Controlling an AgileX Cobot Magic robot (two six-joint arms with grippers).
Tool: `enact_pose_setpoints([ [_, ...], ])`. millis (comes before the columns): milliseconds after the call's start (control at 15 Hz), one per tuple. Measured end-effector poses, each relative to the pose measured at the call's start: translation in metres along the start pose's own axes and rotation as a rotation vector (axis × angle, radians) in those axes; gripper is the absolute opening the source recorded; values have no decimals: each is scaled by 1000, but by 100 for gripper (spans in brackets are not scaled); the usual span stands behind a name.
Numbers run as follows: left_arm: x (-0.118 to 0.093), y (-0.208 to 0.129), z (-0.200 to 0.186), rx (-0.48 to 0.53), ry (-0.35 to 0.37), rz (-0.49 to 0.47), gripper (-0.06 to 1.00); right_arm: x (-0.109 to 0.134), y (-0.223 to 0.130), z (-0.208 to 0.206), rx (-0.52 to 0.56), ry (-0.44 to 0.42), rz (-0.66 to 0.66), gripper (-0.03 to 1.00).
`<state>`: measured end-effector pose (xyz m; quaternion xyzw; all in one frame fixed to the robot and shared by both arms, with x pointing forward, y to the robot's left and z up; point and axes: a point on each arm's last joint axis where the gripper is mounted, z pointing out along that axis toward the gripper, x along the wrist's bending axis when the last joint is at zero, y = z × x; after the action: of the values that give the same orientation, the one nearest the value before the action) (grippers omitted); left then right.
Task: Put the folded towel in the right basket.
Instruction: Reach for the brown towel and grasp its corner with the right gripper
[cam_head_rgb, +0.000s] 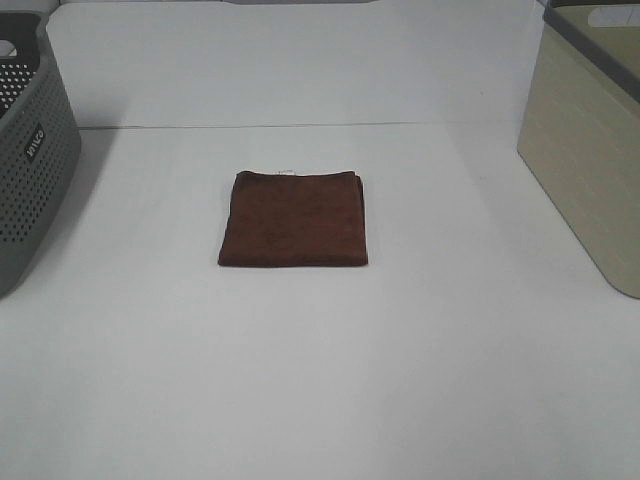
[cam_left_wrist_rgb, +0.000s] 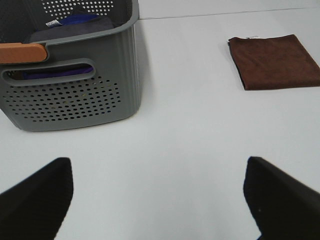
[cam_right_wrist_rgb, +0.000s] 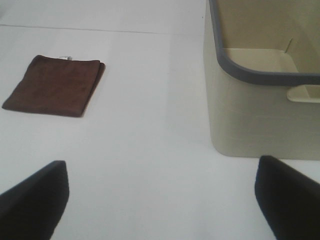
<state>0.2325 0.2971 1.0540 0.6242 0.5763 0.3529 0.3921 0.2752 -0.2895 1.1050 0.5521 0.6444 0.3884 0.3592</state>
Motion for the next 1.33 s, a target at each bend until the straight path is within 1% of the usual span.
enact_pose_setpoints([
  [133, 0, 0, 0, 0, 0, 0, 88, -1, 32, 16, 56, 42, 35, 93],
  [333, 0, 0, 0, 0, 0, 0, 88, 0, 85, 52, 124, 142, 45, 92],
  [467, 0, 0, 0, 0, 0, 0, 88, 1, 114, 87, 198, 234, 66, 92],
  [600, 0, 0, 0, 0, 0, 0, 88, 4, 129, 131, 303, 334, 87, 92],
  [733, 0, 0, 0, 0, 0, 0, 88, 9, 135, 175, 387, 402, 112, 92],
  [800, 0, 0, 0, 0, 0, 0, 88, 20, 135, 194, 419, 438, 88, 92],
  [867, 0, 0, 0, 0, 0, 0, 88, 37, 132, 215, 455, 479, 65, 92],
  [1000, 0, 0, 0, 0, 0, 0, 88, 68, 121, 256, 511, 528, 47, 92],
  [1133, 0, 0, 0, 0, 0, 0, 88, 90, 105, 294, 591, 551, 58, 92],
  [1200, 0, 0, 0, 0, 0, 0, 88, 93, 99, 304, 615, 553, 61, 92],
  [1333, 0, 0, 0, 0, 0, 0, 88, 99, 80, 342, 692, 547, 76, 91],
])
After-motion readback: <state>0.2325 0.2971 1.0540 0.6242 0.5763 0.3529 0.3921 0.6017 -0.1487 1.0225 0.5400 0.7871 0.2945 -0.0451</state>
